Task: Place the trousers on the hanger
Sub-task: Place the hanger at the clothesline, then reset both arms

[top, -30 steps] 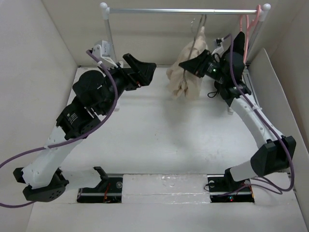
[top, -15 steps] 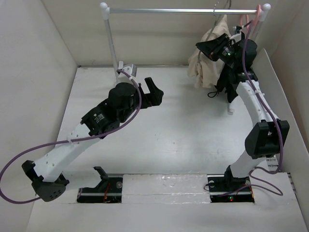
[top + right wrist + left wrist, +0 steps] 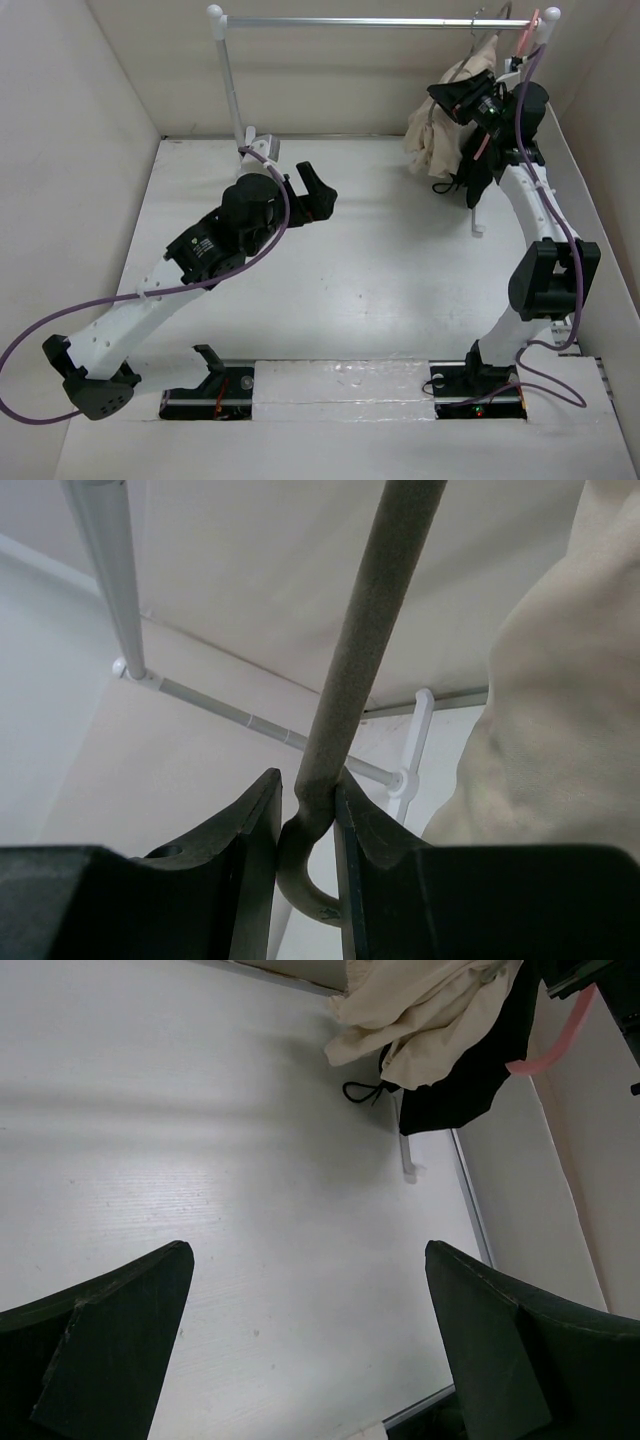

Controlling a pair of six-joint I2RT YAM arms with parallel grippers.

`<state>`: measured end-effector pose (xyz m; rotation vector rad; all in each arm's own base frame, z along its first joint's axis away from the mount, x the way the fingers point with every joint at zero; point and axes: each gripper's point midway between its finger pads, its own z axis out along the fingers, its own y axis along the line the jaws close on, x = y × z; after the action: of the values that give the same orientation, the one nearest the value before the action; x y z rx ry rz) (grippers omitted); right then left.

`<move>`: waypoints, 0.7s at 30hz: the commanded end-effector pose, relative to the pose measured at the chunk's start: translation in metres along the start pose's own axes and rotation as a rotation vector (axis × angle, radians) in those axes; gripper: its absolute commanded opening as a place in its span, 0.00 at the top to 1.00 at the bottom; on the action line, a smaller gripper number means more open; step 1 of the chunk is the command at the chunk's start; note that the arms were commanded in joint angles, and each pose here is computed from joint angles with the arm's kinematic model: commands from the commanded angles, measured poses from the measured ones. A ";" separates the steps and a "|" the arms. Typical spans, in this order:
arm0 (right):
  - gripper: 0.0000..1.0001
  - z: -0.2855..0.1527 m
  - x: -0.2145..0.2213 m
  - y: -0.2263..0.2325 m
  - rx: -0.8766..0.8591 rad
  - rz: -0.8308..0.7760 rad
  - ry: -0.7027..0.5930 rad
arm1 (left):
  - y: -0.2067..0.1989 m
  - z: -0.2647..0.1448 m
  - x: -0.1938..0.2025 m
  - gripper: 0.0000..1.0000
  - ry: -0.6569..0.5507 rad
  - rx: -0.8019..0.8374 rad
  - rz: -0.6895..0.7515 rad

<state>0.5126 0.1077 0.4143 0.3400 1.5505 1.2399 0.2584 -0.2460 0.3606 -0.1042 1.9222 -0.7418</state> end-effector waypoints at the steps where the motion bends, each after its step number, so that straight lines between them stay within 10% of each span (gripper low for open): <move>1: 1.00 -0.007 -0.018 0.038 -0.129 -0.133 -0.064 | -0.002 0.001 -0.002 0.01 -0.021 0.008 -0.026; 5: 0.92 -0.012 -0.011 0.031 -0.109 -0.141 -0.054 | 0.000 0.004 0.003 0.01 -0.006 -0.001 -0.027; 9: 0.48 -0.021 -0.014 0.041 -0.101 -0.204 -0.068 | 0.001 0.009 0.007 0.01 0.010 -0.013 -0.024; 14: 0.21 -0.039 -0.023 0.056 -0.026 -0.303 -0.100 | 0.002 0.016 0.011 0.01 0.026 -0.035 -0.016; 21: 0.15 -0.086 -0.025 0.055 0.178 -0.492 -0.144 | 0.000 0.025 0.012 0.01 0.041 -0.052 0.003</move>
<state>0.4427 0.0859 0.4633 0.1550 1.4914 0.8757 0.2707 -0.2614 0.3191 -0.1028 2.0337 -0.6690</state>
